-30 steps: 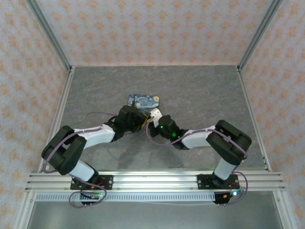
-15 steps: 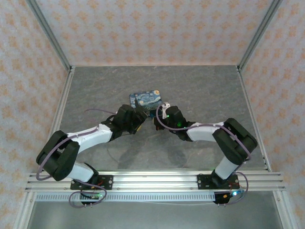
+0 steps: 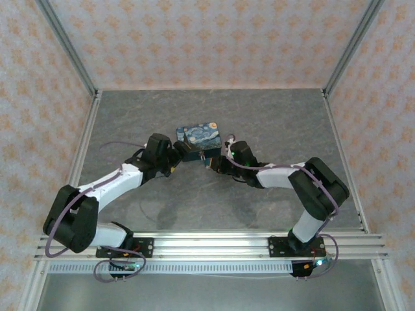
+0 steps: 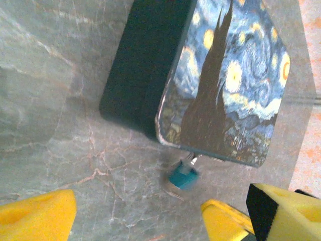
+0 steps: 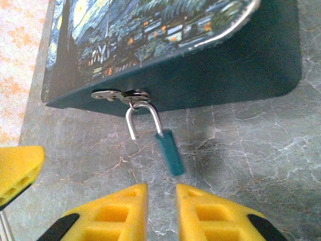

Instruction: Unlock a padlock with a key

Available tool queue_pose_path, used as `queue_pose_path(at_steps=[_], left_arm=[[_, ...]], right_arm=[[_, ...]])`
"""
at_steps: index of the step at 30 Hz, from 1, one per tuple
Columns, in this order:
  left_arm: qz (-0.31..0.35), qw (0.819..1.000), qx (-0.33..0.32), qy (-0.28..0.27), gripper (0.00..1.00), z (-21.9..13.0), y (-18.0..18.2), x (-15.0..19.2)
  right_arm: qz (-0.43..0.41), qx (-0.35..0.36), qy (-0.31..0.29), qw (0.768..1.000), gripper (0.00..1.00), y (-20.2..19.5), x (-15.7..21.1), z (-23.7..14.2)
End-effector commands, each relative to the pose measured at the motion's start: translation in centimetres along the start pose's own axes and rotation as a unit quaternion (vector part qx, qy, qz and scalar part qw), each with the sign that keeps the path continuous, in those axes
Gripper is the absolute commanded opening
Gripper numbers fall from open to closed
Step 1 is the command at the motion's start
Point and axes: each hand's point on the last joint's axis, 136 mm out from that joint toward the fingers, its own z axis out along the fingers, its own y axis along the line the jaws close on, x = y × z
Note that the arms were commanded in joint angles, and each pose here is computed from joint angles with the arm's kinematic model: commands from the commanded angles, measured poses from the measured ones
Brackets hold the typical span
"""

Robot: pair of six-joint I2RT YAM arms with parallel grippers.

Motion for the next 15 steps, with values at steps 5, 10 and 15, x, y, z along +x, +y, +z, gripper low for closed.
queue_pose_path(at_steps=[5, 10, 15], left_arm=[[0.088, 0.995, -0.035, -0.027, 0.9, -2.1, -1.5, -2.6], [0.146, 0.988, -0.037, -0.023, 0.9, -2.2, -4.5, -3.9], [0.193, 0.981, -0.025, 0.009, 0.89, 0.2, -8.0, -4.6]], right_arm=[[-0.027, 0.04, -0.018, 0.999, 0.38, -0.7, -1.4, -1.4], [-0.022, 0.003, -0.035, 0.999, 0.5, -0.3, -3.1, -2.1], [0.019, -0.058, -0.041, 0.997, 0.58, 0.4, -4.8, -1.8]])
